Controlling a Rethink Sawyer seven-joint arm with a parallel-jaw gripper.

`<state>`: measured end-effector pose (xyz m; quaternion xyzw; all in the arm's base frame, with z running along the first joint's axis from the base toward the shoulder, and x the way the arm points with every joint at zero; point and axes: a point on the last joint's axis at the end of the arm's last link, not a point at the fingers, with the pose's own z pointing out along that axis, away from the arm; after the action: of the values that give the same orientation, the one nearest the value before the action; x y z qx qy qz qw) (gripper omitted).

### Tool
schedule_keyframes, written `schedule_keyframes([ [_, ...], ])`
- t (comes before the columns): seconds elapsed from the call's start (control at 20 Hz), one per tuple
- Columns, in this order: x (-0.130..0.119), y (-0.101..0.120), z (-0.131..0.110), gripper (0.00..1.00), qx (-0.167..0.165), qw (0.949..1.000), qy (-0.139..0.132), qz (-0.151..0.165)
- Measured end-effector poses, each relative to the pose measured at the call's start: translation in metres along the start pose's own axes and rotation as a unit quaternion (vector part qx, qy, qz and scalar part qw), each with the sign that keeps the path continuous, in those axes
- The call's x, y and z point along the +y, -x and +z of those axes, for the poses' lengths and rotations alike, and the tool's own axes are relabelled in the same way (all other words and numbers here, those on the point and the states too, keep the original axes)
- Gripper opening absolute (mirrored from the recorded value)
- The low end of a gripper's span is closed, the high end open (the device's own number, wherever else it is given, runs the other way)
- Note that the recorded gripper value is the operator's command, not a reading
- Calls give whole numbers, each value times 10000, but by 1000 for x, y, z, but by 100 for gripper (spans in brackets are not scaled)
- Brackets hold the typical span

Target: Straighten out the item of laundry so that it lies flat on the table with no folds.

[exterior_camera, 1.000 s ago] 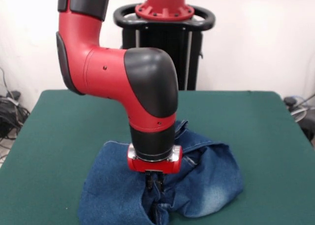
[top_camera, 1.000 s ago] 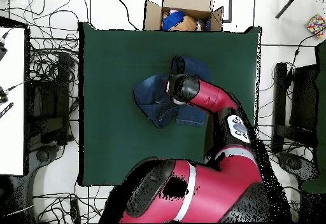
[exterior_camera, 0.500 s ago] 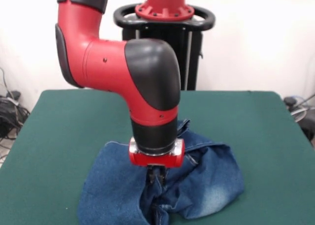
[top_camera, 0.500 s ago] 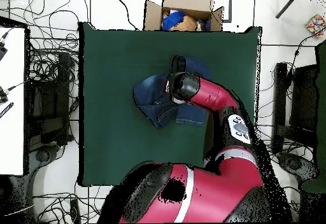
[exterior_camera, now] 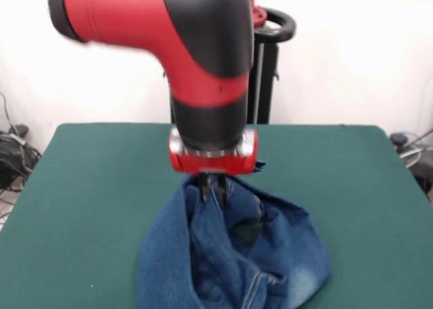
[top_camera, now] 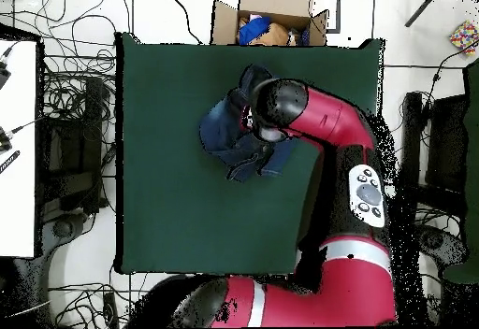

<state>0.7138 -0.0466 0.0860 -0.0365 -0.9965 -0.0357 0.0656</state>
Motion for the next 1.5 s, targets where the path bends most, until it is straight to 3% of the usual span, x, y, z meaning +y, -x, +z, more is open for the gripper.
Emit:
schedule_keyframes([
  [0.15,-2,11,-43,0,-15,10000,-9,-17],
  [0.25,-6,25,-96,0,-84,10000,-44,-31],
  [0.45,-14,37,-161,0,-147,9998,-116,-15],
  [0.75,-24,47,-234,0,-100,9999,-134,8],
  [0.8,-29,48,-267,0,-34,9999,-136,23],
  [0.9,-31,47,-284,0,14,9999,-148,34],
  [1.0,-36,43,-324,0,178,9996,-215,72],
  [1.1,-38,40,-342,0,287,9992,-257,103],
  [1.4,-36,18,-415,0,656,9969,-348,249],
  [1.5,-36,14,-426,0,677,9965,-390,293],
])
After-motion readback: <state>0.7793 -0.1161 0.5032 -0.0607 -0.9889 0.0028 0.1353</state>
